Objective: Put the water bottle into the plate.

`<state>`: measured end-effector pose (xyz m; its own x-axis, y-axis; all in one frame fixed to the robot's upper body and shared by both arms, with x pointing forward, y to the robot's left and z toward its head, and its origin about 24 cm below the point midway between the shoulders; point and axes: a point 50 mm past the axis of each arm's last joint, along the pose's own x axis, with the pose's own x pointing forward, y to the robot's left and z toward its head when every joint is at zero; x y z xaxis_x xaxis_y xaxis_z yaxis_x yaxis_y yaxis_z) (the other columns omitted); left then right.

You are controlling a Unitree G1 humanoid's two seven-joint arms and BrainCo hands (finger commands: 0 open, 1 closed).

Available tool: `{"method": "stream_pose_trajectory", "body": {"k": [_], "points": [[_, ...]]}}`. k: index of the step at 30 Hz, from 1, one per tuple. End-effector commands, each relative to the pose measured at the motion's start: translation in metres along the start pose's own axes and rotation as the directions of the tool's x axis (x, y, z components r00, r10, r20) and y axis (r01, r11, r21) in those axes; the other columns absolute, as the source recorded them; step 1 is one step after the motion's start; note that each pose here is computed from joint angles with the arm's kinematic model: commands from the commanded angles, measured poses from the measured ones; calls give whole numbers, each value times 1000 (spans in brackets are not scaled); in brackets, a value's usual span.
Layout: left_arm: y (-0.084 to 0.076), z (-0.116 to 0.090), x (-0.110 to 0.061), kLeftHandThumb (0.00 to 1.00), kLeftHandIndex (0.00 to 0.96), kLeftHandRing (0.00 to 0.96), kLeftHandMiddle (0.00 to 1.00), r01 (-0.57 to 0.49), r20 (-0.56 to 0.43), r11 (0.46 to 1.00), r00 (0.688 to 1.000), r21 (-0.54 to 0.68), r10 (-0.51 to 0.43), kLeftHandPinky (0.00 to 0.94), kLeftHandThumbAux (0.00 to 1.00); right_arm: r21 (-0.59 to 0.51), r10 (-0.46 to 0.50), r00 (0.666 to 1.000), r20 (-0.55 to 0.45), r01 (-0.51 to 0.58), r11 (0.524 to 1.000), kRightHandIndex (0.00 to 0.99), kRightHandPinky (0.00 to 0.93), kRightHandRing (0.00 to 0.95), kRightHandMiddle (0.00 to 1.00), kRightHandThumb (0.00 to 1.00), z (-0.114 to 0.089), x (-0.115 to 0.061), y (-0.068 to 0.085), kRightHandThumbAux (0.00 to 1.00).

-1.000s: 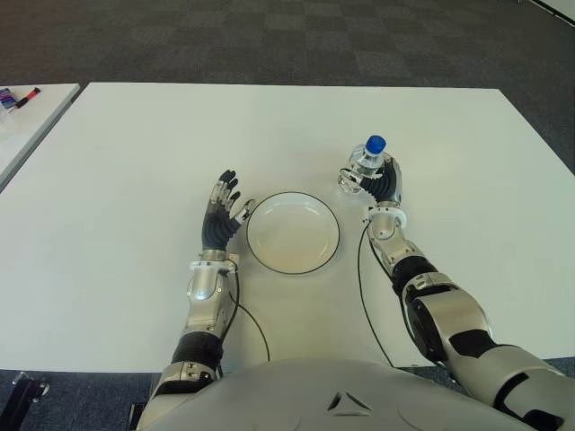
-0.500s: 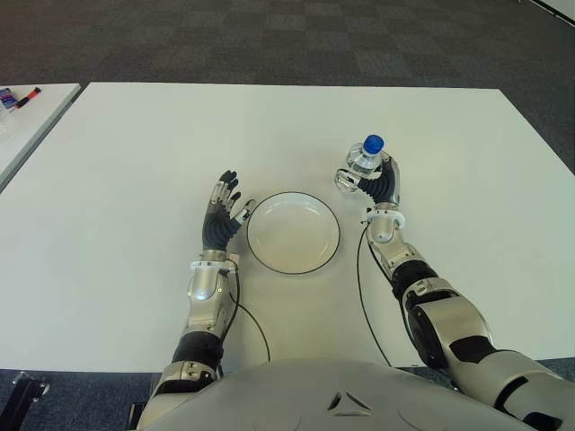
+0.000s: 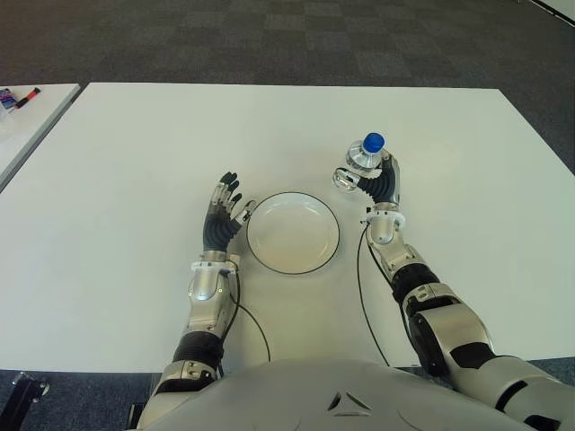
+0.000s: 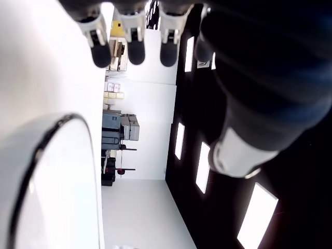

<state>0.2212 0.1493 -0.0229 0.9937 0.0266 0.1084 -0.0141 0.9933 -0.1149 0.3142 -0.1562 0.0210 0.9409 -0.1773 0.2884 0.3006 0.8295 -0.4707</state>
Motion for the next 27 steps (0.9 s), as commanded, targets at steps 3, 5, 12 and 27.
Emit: {"method": "stream_pose_trajectory", "body": {"k": [3,5,12,27], "points": [[-2,-3,0,322,63,86,91,4,-20,1000,1000,-4,-4,131,746,-1,-11,999,51,12,1000,411,553,548,493,841,8,-1,0,676],[-3,-3,0,321,64,87,92,5,-21,1000,1000,-8,-5,131,745,2,-9,998,58,9,1000,410,547,548,494,842,9,-1,0,676],[-4,-3,0,313,63,85,92,5,-15,1000,1000,-6,-5,124,746,22,-6,996,89,4,1000,408,557,552,497,842,16,-4,0,676],[-6,-2,1,328,66,85,93,2,-13,1000,1000,-10,-2,127,756,75,23,992,124,-33,997,416,554,547,486,843,27,-14,-3,675]]}}
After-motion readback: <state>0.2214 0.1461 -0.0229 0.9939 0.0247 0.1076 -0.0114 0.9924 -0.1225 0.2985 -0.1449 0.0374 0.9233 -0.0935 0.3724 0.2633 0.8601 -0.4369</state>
